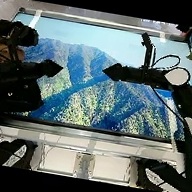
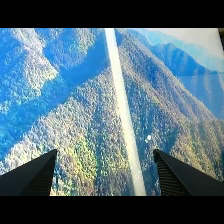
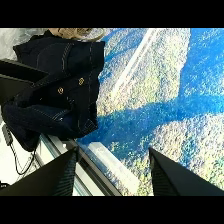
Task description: Fold the clothes and pants, and hang the long-sleeved shirts on hangers.
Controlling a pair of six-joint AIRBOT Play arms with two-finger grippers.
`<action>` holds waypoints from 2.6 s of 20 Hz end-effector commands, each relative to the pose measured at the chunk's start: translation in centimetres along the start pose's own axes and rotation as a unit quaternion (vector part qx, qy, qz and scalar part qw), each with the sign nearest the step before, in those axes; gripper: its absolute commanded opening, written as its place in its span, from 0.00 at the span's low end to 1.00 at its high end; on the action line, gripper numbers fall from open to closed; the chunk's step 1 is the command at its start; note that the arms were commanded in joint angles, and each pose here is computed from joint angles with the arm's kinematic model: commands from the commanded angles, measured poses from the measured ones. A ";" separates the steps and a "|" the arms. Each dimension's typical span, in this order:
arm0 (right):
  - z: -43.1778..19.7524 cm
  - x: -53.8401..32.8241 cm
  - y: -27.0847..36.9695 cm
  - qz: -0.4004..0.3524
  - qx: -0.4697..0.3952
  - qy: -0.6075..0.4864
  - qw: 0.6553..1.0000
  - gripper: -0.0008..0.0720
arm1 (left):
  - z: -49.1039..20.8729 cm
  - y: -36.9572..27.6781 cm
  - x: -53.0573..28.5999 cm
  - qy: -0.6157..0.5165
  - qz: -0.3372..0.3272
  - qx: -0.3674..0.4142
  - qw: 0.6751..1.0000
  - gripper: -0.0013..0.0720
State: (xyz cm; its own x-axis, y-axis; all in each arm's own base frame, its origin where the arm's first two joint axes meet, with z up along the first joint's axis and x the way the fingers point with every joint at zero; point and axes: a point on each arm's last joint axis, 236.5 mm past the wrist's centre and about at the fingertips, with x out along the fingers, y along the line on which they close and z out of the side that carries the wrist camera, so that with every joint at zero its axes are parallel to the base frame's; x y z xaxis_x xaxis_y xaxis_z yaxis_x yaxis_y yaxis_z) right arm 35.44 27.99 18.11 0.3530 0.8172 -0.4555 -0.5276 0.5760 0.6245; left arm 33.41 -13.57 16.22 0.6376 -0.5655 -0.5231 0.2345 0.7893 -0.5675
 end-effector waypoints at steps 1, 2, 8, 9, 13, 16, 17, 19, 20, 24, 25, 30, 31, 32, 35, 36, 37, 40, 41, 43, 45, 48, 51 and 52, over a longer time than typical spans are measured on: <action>0.0 0.0 0.0 0.000 0.000 -0.001 1.000 0.69 | 0.0 0.0 0.0 -0.001 0.000 0.001 1.000 0.99; 0.0 0.0 0.0 0.000 0.000 -0.001 1.000 0.69 | 0.0 0.0 0.0 -0.001 0.000 0.001 1.000 0.99; 0.0 0.0 0.0 0.000 0.000 -0.001 1.000 0.69 | 0.0 0.0 0.0 -0.001 0.000 0.001 1.000 0.99; 0.0 0.0 0.0 0.000 0.000 -0.001 1.000 0.69 | 0.0 0.0 0.0 -0.001 0.000 0.001 1.000 0.99; 0.0 0.0 0.0 0.000 0.000 -0.001 1.000 0.69 | 0.9 0.2 0.3 -0.017 0.001 -0.005 1.000 0.99; 0.2 0.0 0.0 -0.001 0.000 -0.003 1.000 0.69 | 1.0 1.0 0.7 -0.016 0.009 -0.009 1.000 0.98; 0.6 0.0 -0.1 -0.004 0.000 -0.013 1.000 0.69 | 1.2 2.2 0.9 -0.018 0.029 -0.003 0.999 0.98; 2.1 -0.1 -0.6 -0.015 0.000 -0.044 0.999 0.69 | 2.0 7.3 0.4 -0.022 0.105 0.012 0.994 0.98; 2.4 -0.2 -0.8 -0.017 0.000 -0.051 0.999 0.69 | 1.8 10.3 -0.5 -0.012 0.147 0.011 0.989 0.98; 2.5 -0.2 -0.7 -0.016 0.002 -0.053 0.998 0.69 | -0.1 20.6 -8.0 0.007 0.294 -0.079 0.953 0.98; 2.7 -0.2 -0.6 -0.016 0.001 -0.055 0.998 0.69 | -1.0 22.2 -10.4 0.003 0.315 -0.123 0.941 0.98; 3.6 -0.7 0.1 -0.014 -0.012 -0.063 0.998 0.69 | -8.4 26.4 -21.8 0.028 0.440 -0.267 0.857 0.98; 3.6 -0.7 0.0 -0.016 -0.014 -0.063 0.998 0.69 | -9.0 26.7 -22.7 0.038 0.457 -0.269 0.847 0.98; 3.5 -0.7 -0.3 -0.021 -0.018 -0.061 0.998 0.69 | -9.4 26.9 -23.0 0.046 0.466 -0.267 0.842 0.98; 2.8 -0.7 -1.5 -0.048 -0.040 -0.046 0.997 0.69 | -10.0 26.8 -22.9 0.059 0.462 -0.274 0.841 0.98; 2.5 -0.8 -1.9 -0.057 -0.048 -0.037 0.997 0.69 | -10.0 26.8 -22.9 0.058 0.463 -0.274 0.841 0.98; 2.2 -0.8 -2.3 -0.066 -0.056 -0.030 0.996 0.69 | -10.0 26.9 -22.9 0.059 0.463 -0.276 0.840 0.98; 1.4 -0.9 -3.5 -0.091 -0.078 -0.010 0.993 0.69 | -11.3 26.6 -22.4 0.078 0.453 -0.319 0.829 0.98; 1.3 -1.0 -3.9 -0.099 -0.084 -0.007 0.992 0.69 | -11.8 26.6 -22.2 0.089 0.450 -0.327 0.827 0.98; 1.2 -1.1 -4.5 -0.112 -0.095 -0.003 0.989 0.69 | -11.8 27.4 -22.1 0.078 0.455 -0.349 0.816 0.98; 1.1 -1.2 -5.0 -0.121 -0.101 0.000 0.987 0.69 | -12.0 28.3 -21.6 0.083 0.450 -0.368 0.810 0.98; 1.1 -1.4 -5.5 -0.132 -0.109 0.004 0.985 0.69 | -13.6 29.0 -20.5 0.126 0.434 -0.393 0.801 0.98; 1.0 -1.4 -5.7 -0.137 -0.113 0.006 0.984 0.69 | -14.1 30.7 -19.7 0.135 0.430 -0.405 0.796 0.98; 1.0 -1.4 -5.7 -0.137 -0.113 0.006 0.984 0.69 | -14.1 31.4 -19.4 0.136 0.429 -0.407 0.795 0.98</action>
State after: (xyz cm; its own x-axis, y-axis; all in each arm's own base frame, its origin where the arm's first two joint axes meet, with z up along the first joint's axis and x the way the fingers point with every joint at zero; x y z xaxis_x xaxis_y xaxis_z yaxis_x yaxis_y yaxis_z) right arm 38.65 23.83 15.98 0.4920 0.6424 -0.5876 -0.5713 0.7475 0.3389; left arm 17.52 18.09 1.11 0.1156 0.0000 -0.9933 -0.8136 0.5737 -0.0947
